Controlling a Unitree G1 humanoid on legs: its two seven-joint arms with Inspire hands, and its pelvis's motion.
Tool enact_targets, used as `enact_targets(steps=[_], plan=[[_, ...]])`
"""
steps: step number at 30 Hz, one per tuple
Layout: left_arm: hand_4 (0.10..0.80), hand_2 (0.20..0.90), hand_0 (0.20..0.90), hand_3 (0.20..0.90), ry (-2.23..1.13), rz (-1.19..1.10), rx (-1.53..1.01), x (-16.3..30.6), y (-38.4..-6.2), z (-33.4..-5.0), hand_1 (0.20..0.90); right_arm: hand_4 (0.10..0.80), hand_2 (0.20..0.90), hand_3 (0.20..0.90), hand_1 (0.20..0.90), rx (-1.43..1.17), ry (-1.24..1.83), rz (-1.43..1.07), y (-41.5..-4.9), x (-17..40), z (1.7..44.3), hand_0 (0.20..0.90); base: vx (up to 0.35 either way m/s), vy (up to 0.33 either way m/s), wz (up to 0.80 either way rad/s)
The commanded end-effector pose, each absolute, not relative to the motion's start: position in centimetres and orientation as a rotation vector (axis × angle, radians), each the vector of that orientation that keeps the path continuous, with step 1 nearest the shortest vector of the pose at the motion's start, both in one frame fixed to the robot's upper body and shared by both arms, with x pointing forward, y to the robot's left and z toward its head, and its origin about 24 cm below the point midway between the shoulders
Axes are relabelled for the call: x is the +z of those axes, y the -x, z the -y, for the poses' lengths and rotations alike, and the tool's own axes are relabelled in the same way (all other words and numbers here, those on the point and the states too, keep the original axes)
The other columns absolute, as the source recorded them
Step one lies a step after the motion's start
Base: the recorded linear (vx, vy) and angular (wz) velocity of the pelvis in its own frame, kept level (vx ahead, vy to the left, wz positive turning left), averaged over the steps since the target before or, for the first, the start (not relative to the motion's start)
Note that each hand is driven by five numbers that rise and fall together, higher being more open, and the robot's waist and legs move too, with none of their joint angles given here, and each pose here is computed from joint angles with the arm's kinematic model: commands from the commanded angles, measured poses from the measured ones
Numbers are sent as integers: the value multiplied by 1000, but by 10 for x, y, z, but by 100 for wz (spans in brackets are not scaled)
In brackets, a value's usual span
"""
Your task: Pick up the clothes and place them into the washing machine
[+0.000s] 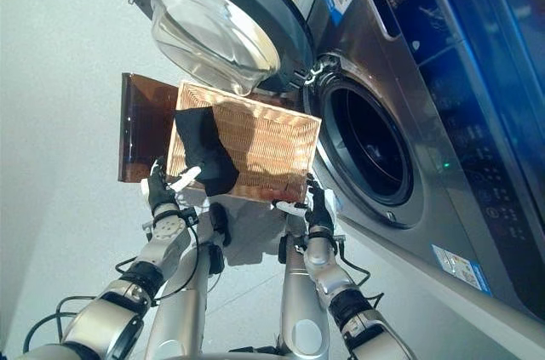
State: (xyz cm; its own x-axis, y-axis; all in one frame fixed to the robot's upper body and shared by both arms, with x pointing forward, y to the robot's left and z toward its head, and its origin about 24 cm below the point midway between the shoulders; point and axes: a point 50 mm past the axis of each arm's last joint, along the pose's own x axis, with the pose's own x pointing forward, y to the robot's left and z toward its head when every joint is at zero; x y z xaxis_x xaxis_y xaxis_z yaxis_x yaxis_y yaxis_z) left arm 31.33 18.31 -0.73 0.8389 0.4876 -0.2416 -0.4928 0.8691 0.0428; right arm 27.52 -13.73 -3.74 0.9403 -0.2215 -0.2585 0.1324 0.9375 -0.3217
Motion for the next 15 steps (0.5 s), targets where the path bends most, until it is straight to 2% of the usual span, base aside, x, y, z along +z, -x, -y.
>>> enact_targets(steps=[1,15], plan=[[800,900,900,900,80,-139,469,13,-325,-164,900,800,900,900,900,-215,377,-232,-271,-31,162,900,0,0,0],[800,900,900,900,52,-290,573,-28,-295,-188,900,800,900,900,900,-227,341,-263,-264,-39,166,900,23,-2,2]])
